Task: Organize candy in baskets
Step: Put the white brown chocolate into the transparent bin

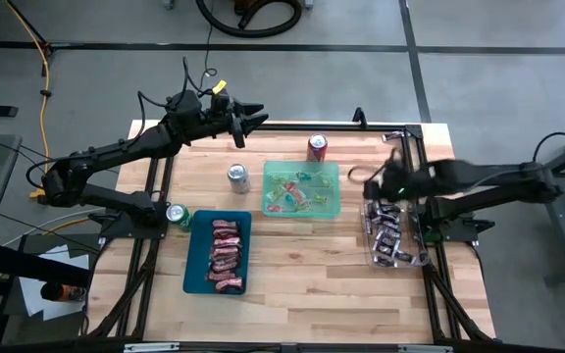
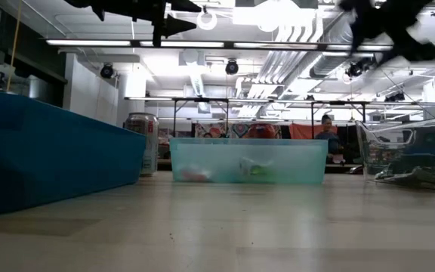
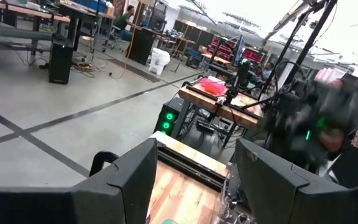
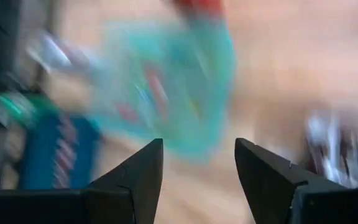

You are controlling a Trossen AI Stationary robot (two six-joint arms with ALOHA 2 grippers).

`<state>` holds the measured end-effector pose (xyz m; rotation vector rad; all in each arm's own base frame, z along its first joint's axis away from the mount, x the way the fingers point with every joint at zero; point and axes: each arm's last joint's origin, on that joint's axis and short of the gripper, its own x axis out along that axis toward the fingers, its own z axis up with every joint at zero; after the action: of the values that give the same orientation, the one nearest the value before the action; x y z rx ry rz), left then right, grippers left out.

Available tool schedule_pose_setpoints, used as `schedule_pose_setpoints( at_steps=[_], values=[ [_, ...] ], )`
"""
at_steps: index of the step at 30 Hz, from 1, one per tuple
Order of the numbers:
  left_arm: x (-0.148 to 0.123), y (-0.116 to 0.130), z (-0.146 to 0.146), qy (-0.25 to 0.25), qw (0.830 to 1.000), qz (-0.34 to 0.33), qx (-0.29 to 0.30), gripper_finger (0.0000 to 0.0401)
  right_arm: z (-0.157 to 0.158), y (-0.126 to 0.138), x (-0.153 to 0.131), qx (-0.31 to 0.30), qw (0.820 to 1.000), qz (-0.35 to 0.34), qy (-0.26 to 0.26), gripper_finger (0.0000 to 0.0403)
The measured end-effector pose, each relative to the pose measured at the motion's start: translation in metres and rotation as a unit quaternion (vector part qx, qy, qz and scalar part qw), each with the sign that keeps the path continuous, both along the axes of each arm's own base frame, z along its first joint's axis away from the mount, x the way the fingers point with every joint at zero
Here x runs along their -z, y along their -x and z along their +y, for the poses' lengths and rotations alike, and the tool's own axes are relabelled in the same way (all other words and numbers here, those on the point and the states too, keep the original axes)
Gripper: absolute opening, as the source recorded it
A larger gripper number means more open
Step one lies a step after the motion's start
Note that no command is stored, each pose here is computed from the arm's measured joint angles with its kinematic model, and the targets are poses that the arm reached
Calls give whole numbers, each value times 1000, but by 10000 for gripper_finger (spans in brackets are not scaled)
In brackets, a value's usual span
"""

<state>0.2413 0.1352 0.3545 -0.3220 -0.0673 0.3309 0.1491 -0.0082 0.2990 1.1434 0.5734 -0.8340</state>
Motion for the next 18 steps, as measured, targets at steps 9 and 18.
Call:
schedule_pose_setpoints(
  at_steps=[9, 18],
  values=[
    [0, 0, 0, 0, 1000, 0, 0, 203, -53, 6, -72, 105, 974, 28, 199, 193],
    [0, 0, 0, 17, 1000, -6, 0, 203, -145, -10, -13, 192, 936, 247, 164, 193]
  ],
)
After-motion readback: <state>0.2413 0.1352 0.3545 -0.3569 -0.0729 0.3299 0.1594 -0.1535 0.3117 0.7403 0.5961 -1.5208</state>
